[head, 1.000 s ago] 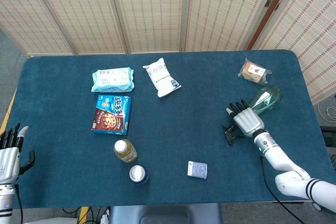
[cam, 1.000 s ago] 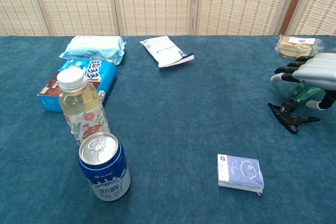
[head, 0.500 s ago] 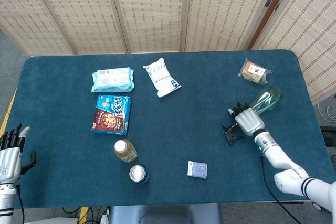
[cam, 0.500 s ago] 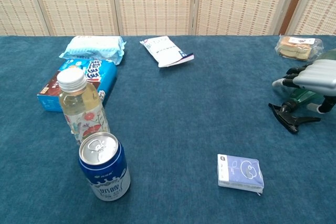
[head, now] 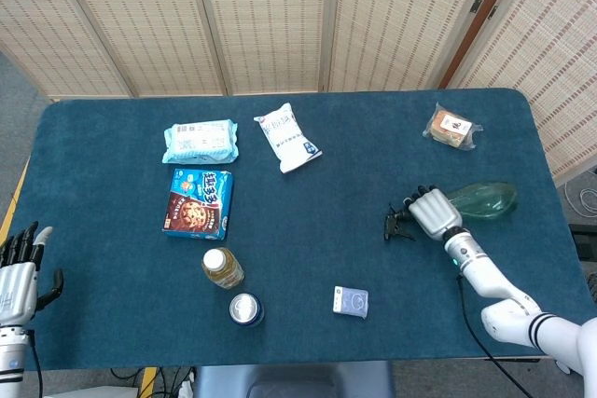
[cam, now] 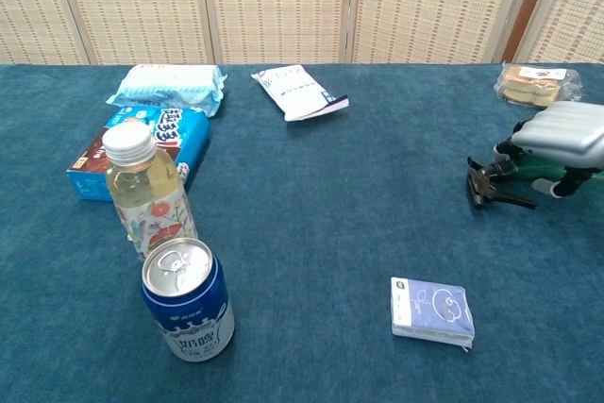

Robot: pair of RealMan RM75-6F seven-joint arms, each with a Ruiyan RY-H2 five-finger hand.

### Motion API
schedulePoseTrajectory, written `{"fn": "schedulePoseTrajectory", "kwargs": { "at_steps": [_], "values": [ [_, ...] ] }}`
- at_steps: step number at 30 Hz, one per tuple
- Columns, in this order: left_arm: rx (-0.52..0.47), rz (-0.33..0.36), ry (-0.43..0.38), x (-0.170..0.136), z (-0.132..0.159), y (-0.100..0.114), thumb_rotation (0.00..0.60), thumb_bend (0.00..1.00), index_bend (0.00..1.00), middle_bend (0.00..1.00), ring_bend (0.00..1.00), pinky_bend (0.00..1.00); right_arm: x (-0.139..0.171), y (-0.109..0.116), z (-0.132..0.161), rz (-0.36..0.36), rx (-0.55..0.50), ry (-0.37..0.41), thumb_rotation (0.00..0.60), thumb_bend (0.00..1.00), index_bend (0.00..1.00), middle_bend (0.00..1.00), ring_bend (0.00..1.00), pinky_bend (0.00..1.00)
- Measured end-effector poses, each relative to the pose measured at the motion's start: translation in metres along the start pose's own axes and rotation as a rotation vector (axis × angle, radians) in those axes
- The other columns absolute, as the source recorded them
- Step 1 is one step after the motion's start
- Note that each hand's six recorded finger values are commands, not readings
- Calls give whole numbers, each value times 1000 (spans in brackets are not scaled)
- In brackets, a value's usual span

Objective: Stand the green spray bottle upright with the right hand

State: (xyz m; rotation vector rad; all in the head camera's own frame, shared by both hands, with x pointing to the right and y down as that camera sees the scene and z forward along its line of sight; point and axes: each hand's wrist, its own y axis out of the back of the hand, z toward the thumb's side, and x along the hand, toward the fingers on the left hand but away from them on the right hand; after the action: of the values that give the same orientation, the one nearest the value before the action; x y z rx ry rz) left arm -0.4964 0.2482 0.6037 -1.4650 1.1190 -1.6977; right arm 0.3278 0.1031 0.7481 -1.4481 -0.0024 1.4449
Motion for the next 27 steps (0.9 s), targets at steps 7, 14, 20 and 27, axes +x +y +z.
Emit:
{"fn": "schedulePoseTrajectory", "kwargs": {
  "at_steps": [7, 14, 20, 27],
  "values": [
    [-1, -15, 0, 3, 3, -4, 600, 505, 46, 0, 0, 0, 6, 17, -1, -58, -31, -1, 600, 371, 334, 408, 239, 386],
    [3, -21, -7, 6, 7, -5, 600, 505, 46, 0, 0, 0, 14, 31, -11, -105, -57, -19, 600, 371, 360, 434, 257, 391],
    [10, -24, -5, 6, 8, -4, 600, 506, 46, 0, 0, 0, 17, 42, -12, -147, -85, -18, 600, 371, 403, 483, 301, 420],
    [18, -28, -7, 7, 11, -4, 600, 505, 46, 0, 0, 0, 23, 64, -18, -224, -141, -27, 600, 371, 436, 515, 331, 439]
  ]
}}
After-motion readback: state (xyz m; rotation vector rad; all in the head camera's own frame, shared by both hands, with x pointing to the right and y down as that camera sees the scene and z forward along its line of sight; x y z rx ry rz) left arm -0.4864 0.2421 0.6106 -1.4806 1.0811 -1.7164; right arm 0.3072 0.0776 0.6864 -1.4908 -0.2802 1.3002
